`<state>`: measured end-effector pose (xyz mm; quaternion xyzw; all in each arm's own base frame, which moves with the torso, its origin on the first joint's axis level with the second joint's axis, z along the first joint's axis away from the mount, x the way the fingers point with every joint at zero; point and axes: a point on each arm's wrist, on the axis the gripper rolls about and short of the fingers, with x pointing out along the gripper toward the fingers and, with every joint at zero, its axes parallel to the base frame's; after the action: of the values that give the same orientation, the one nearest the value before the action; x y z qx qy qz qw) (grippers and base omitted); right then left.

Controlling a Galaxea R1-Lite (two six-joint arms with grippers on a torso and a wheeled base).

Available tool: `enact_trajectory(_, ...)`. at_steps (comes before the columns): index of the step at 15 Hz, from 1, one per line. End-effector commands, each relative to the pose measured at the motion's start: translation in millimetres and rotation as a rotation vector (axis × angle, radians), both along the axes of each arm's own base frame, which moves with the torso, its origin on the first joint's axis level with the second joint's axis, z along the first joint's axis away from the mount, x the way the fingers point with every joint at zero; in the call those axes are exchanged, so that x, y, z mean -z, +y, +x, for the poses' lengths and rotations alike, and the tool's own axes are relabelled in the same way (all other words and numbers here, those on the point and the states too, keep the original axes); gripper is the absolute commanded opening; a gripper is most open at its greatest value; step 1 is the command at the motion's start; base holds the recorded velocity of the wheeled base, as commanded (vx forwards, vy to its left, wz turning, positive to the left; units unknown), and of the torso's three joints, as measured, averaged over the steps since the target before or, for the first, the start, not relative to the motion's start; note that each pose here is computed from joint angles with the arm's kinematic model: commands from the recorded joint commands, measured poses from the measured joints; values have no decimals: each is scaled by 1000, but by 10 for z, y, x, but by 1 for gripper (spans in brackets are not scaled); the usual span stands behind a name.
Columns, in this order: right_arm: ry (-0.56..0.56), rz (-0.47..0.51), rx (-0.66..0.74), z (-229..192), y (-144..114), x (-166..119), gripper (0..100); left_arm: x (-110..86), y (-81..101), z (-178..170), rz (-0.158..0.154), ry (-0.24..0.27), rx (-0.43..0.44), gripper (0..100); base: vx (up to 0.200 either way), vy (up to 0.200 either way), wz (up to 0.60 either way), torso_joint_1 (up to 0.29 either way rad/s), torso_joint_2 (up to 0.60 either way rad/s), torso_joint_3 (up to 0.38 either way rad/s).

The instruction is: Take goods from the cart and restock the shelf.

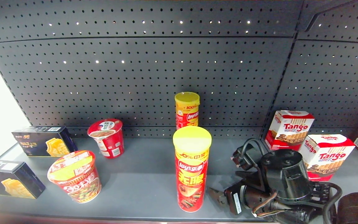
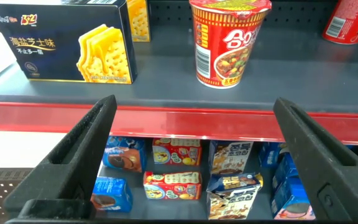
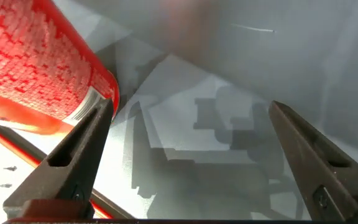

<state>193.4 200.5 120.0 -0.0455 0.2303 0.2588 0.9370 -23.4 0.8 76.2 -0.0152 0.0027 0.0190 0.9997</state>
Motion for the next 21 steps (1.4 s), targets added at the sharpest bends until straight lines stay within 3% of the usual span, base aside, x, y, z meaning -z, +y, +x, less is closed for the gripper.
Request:
enact_trajectory(1, -31, 28, 6, 28, -34, -69, 100, 0, 0, 1, -2, 2, 0, 100, 0, 0, 0, 0, 0, 0)
enact_trajectory(4, -38, 46, -10, 75, -59, -105, 100, 0, 0, 1, 0, 2, 0, 100, 0, 0, 0, 0, 0, 0)
enact_trajectory(10, -36, -22, -66, 104, -21, -6, 100, 0, 0, 1, 0, 2, 0, 100, 0, 0, 0, 0, 0, 0)
enact_trajectory(21, -41, -18, -102, 55, 74, -16, 100, 0, 0, 1, 0, 2, 0, 100, 0, 0, 0, 0, 0, 0)
